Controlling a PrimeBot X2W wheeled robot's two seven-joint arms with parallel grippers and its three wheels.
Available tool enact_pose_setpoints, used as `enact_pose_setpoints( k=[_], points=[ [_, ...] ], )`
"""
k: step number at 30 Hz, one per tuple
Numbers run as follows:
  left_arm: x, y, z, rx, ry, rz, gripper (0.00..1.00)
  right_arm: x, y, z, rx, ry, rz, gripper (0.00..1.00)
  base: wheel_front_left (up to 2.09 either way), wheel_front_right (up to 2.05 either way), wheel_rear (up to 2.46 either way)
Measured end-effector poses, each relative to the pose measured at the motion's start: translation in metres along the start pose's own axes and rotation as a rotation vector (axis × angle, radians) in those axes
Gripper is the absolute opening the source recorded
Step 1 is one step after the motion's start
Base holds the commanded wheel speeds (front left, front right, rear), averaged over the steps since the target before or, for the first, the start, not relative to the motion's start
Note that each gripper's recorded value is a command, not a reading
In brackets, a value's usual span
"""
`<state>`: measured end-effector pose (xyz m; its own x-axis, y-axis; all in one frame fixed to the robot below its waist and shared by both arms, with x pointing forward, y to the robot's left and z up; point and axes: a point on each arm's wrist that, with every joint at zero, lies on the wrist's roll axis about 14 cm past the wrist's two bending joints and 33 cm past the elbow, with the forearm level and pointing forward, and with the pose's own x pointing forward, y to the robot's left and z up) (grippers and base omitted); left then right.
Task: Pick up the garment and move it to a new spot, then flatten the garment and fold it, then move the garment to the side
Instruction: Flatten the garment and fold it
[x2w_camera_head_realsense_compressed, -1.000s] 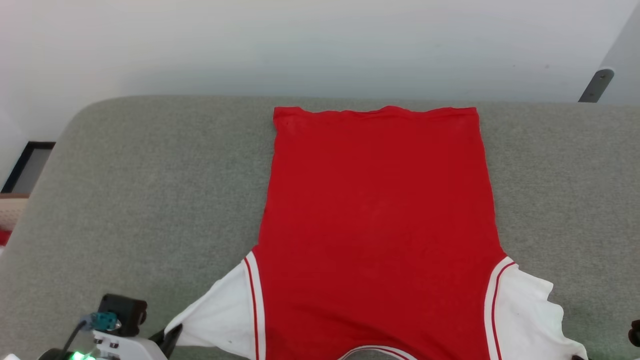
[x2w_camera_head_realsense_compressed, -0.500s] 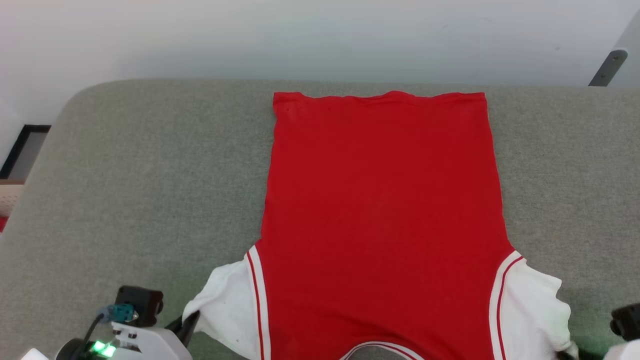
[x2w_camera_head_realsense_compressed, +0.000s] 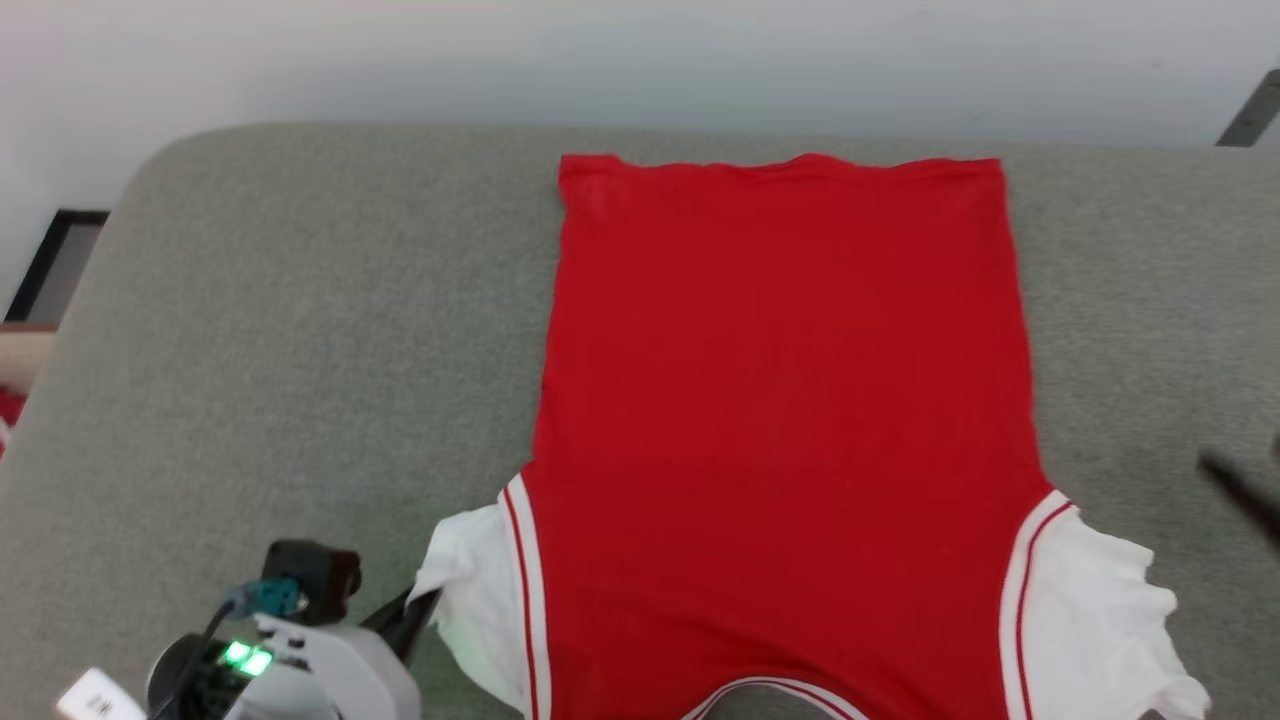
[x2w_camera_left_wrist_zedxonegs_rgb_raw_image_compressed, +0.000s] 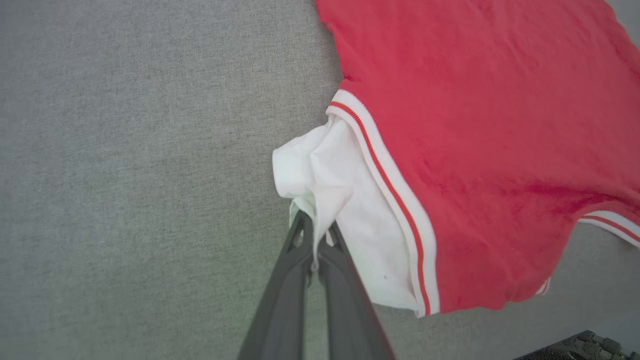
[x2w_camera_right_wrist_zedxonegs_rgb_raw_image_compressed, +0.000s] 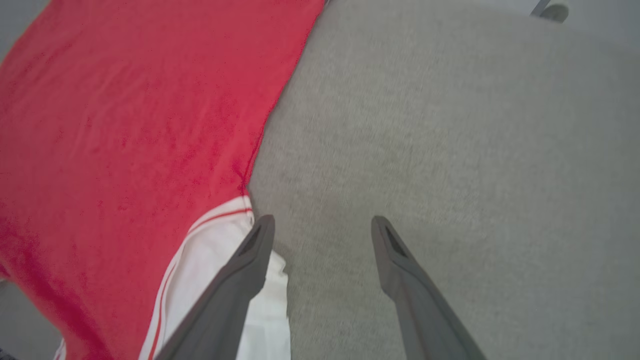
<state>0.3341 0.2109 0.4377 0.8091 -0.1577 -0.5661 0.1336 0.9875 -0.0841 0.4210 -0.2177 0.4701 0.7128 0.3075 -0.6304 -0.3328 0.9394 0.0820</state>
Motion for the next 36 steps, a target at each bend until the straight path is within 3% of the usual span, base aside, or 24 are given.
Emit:
enact_pose_setpoints(
  k=[6,14,20,27,36],
  points=[
    [0.015,-0.004,0.013,0.001,-0.024,-0.026,0.0,0.024,-0.011,0.096,-0.084,-0.264,-0.069,1.0,0.0,0.0,0.0],
    [0.036,-0.004,0.02,0.0,-0.034,-0.047,0.0,0.1,-0.022,0.139,-0.048,-0.258,-0.117,1.0,0.0,0.0,0.0],
    [0.047,-0.003,0.012,-0.01,-0.014,-0.05,0.0,0.163,-0.019,0.138,-0.018,-0.129,-0.11,1.0,0.0,0.0,0.0],
    [0.048,0.006,-0.01,-0.035,0.038,-0.019,0.0,0.227,-0.006,0.109,0.018,0.058,-0.087,1.0,0.0,0.0,0.0],
    [0.038,0.016,-0.032,-0.067,0.09,0.027,0.0,0.272,-0.005,0.099,0.066,0.16,-0.109,1.0,0.0,0.0,0.0]
  ],
)
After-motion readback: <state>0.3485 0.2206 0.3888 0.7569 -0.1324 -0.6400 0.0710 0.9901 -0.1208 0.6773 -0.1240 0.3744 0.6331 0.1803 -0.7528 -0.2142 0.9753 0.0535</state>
